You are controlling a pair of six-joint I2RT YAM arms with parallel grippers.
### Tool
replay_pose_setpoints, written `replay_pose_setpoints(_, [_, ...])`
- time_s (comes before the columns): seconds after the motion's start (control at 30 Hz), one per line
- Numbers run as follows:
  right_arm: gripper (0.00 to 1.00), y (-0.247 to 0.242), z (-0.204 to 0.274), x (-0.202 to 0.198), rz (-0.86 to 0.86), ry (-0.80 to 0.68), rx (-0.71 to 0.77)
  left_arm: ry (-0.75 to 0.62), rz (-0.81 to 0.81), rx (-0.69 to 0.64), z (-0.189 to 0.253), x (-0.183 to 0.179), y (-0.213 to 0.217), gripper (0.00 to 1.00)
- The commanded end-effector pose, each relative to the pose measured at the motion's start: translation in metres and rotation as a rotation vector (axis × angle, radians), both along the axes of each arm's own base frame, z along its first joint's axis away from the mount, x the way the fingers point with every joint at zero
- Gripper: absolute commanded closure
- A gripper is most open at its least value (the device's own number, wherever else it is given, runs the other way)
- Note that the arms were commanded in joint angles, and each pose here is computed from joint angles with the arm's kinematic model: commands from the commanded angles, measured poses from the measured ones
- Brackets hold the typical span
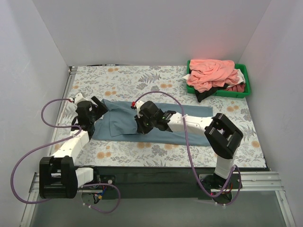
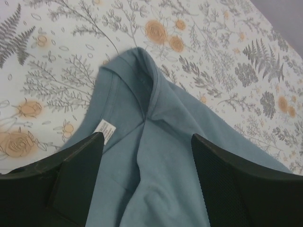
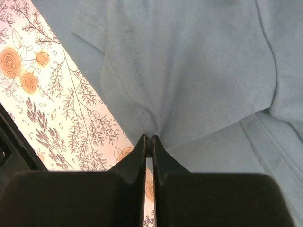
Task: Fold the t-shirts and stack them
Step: Fold the tshirt
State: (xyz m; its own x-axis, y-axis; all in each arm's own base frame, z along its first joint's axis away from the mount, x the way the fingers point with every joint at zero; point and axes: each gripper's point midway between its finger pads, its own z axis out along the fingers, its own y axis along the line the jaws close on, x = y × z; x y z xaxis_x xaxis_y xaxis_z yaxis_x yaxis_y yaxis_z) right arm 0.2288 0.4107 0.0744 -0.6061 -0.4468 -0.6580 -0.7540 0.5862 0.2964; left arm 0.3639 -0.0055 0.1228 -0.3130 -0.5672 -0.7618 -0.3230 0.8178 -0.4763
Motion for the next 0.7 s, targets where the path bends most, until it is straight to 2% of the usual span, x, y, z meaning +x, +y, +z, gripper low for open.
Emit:
replay_pose_setpoints(0.0, [0.99, -0.002, 0.011, 0.001, -0.017, -0.035, 0.021, 0.047, 0.018, 0.036, -0.012, -0.018, -0.006, 0.29])
replay_pose_setpoints(0.2, [0.99, -0.003, 0.005, 0.005, -0.022, -0.045, 0.003, 0.149, -0.039, 0.012, -0.044, -0.05, -0.034, 0.43])
replay_pose_setpoints(0.27, [0.99, -0.001, 0.004, 0.005, -0.017, -0.045, 0.005, 0.188, -0.039, -0.015, -0.052, -0.061, -0.04, 0.51])
replay_pose_setpoints(0.43, [0.99, 0.002, 0.003, 0.005, -0.008, -0.039, 0.017, 0.147, 0.016, 0.014, -0.036, -0.068, -0.033, 0.57])
replay_pose_setpoints(0.67, [0.99, 0.002, 0.003, 0.004, -0.001, -0.032, 0.023, 0.33, -0.006, -0.064, -0.068, -0.086, -0.051, 0.6])
